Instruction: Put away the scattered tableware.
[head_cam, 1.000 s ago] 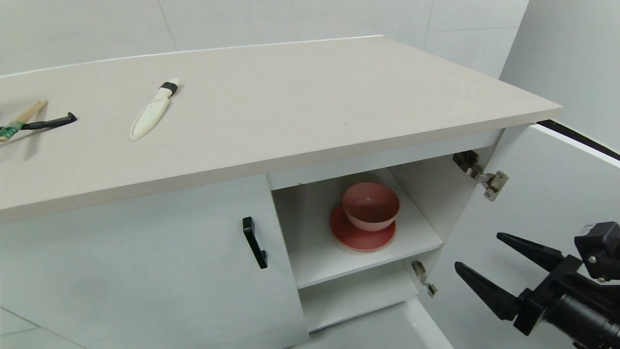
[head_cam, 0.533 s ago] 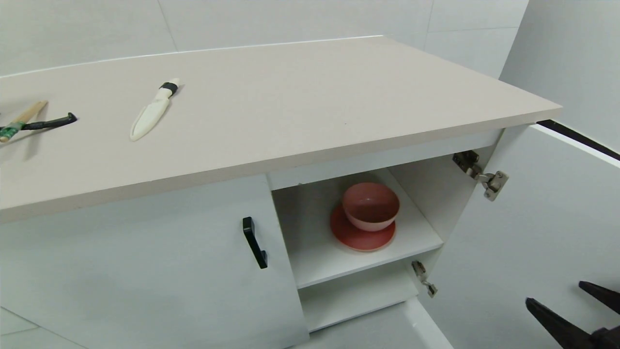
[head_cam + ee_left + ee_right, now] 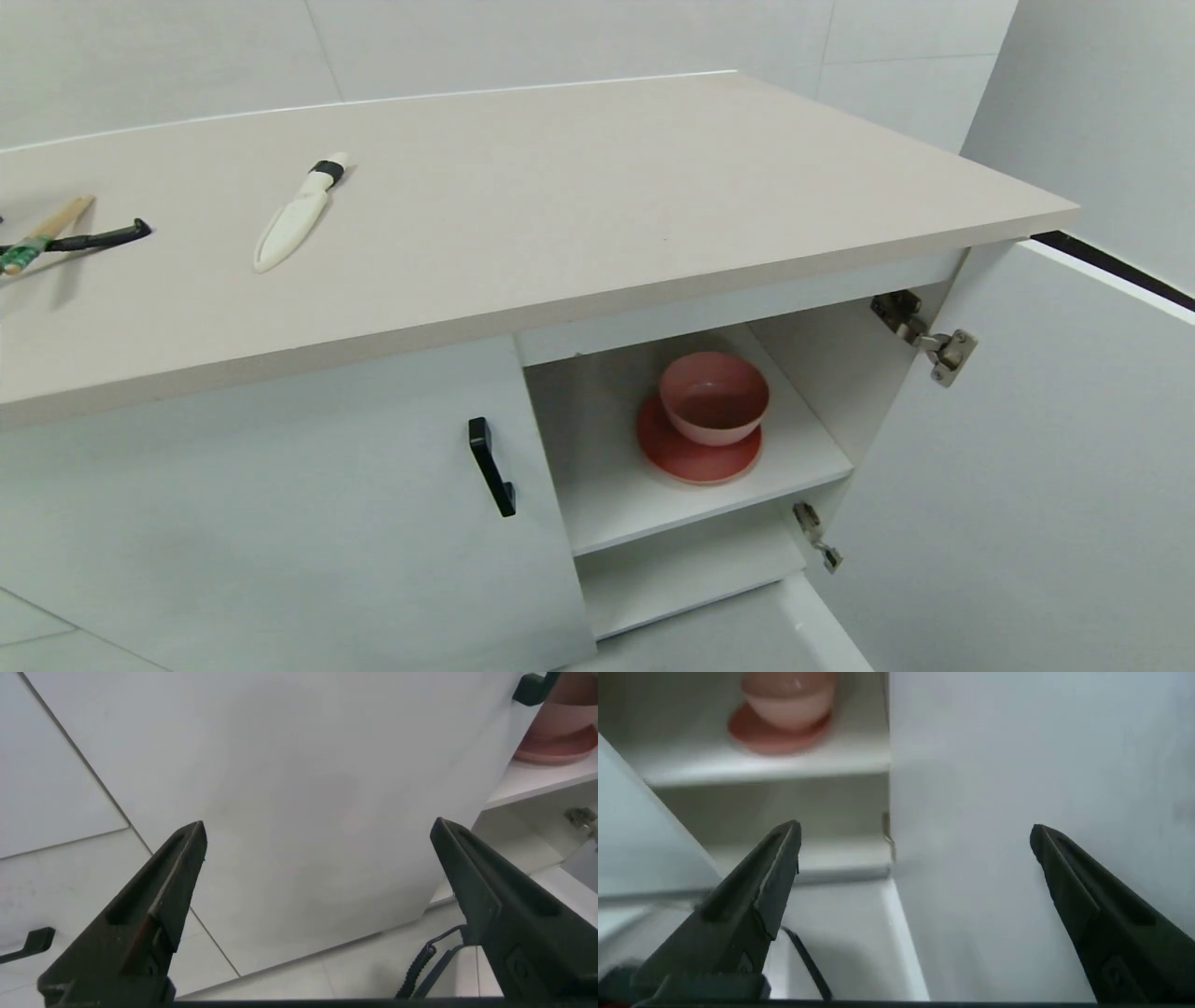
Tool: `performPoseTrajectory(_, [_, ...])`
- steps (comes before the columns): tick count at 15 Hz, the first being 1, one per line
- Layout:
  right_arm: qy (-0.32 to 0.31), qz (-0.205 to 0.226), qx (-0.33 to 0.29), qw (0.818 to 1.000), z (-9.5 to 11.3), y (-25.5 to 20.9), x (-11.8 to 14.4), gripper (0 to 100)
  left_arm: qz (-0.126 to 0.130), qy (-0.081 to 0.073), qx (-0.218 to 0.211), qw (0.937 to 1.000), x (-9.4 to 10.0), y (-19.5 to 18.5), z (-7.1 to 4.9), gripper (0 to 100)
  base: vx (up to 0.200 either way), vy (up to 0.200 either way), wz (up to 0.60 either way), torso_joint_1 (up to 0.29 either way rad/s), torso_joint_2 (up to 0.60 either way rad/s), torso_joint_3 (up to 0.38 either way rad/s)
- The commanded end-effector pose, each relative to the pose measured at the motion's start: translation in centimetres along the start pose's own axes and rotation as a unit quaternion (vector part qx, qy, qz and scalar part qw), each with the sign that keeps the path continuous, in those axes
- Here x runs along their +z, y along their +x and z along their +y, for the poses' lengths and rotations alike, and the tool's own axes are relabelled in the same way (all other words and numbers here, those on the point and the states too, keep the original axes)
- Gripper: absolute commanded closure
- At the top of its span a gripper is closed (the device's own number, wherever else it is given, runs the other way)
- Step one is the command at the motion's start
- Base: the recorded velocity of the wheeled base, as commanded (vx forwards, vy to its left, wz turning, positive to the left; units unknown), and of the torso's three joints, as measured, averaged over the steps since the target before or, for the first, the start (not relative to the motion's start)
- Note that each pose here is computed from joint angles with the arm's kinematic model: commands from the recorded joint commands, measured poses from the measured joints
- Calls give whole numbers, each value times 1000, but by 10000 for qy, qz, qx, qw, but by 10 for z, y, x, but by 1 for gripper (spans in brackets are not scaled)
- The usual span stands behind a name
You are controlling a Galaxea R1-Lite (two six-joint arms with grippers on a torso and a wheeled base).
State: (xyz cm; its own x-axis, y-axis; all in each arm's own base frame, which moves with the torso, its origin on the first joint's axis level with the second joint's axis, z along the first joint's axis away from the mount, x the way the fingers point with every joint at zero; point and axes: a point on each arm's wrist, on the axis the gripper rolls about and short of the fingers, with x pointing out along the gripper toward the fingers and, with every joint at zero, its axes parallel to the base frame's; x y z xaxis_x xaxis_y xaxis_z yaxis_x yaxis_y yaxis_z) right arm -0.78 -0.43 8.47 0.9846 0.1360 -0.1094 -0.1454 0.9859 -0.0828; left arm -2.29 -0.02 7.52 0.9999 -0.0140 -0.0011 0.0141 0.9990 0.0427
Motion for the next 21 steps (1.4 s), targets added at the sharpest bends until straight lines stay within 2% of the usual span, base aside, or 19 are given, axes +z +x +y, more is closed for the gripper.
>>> performPoseTrajectory(1, [-2,-283,-166,9995,0,-6,-3,0,10,8,1,10000,0,0,0,0,-200,0,0,7,-2,2])
performPoseTrajectory(5, [-66,-282,-168,9994,1,-6,-3,0,10,-22,1,10000,0,0,0,0,-200,0,0,5,1,4])
performPoseTrajectory(8, [-230,-259,-617,9975,4,-7,-3,0,10,-22,1,10000,0,0,0,0,-200,0,0,-1,1,-1])
performPoseTrajectory(9, [-260,-441,-816,9953,5,-10,-4,0,10,-22,1,10000,0,0,0,0,-200,0,0,2,-2,7])
performPoseTrajectory(11, [-370,-633,-885,9934,7,-13,-6,0,2,-7,1,10000,0,0,0,0,0,-200,0,0,0,-2])
performPoseTrajectory(15, [-325,-652,-884,9934,7,-14,-6,0,10,-30,1,10000,0,0,0,0,0,-200,0,2,1,1])
performPoseTrajectory(18, [-228,-691,-880,9935,7,-14,-5,0,10,-45,1,10000,0,0,0,0,0,0,0,0,0,0])
performPoseTrajectory(21, [306,-752,-858,9930,6,-14,-5,0,10,-45,1,10000,0,0,0,0,0,0,0,0,0,0])
